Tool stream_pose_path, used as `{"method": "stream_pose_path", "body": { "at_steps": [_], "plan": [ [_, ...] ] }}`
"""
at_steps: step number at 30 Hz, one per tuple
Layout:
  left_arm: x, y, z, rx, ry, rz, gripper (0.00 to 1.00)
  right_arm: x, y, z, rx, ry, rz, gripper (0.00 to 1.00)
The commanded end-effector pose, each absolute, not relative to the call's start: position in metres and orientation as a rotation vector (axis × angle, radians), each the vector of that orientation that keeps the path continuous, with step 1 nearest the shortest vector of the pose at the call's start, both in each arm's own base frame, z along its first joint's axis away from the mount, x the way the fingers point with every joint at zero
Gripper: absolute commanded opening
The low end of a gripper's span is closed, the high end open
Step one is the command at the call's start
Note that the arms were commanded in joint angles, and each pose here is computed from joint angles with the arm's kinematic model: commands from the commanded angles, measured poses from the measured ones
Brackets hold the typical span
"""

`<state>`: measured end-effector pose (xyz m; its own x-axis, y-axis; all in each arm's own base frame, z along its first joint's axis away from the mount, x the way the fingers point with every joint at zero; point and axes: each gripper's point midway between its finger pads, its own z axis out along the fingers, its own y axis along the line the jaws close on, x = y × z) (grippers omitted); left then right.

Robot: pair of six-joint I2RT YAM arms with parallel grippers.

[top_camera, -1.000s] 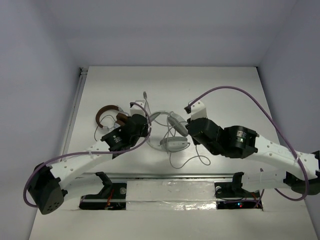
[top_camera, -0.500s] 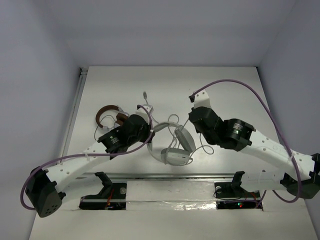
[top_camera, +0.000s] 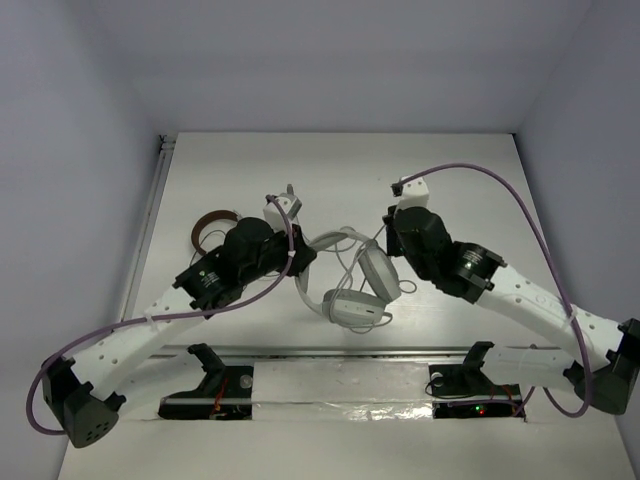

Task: Wrap the headphones

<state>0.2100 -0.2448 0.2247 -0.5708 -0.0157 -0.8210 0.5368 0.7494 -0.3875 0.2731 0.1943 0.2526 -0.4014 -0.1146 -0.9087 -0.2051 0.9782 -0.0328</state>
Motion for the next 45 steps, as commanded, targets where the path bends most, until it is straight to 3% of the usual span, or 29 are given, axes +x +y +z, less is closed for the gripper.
{"method": "stream_pose_path", "body": {
  "at_steps": [1,4,6,9,10,13,14,28,33,45],
  "plan": [
    [0.204,-0.255,0.316,0.371,1.808,-0.984,0.00,0.284,0.203,0.304,-0.060,1.807,0.400,0.00],
    [0.201,-0.254,0.347,0.365,1.732,-1.020,0.00,0.277,0.220,0.308,-0.101,1.712,0.664,0.00],
    [0.195,-0.260,0.363,0.391,1.687,-1.074,0.00,0.273,0.228,0.311,-0.113,1.650,0.779,0.07],
    [0.194,-0.268,0.375,0.403,1.661,-1.124,0.00,0.272,0.243,0.303,-0.168,1.641,0.859,0.17],
    [0.194,-0.269,0.377,0.401,1.660,-1.134,0.00,0.271,0.248,0.303,-0.185,1.615,0.892,0.25],
    [0.194,-0.274,0.392,0.398,1.631,-1.170,0.00,0.273,0.252,0.298,-0.197,1.578,0.937,0.36],
    [0.195,-0.274,0.395,0.391,1.626,-1.173,0.00,0.275,0.252,0.296,-0.195,1.574,0.942,0.44],
    [0.207,-0.254,0.492,0.260,1.477,-1.176,0.00,0.276,0.255,0.251,-0.160,1.587,1.004,0.46],
    [0.209,-0.255,0.525,0.233,1.421,-1.218,0.00,0.280,0.262,0.242,-0.147,1.588,1.036,0.55],
    [0.218,-0.252,0.570,0.172,1.338,-1.249,0.00,0.304,0.248,0.216,-0.003,1.573,0.947,0.54]
  ]
}}
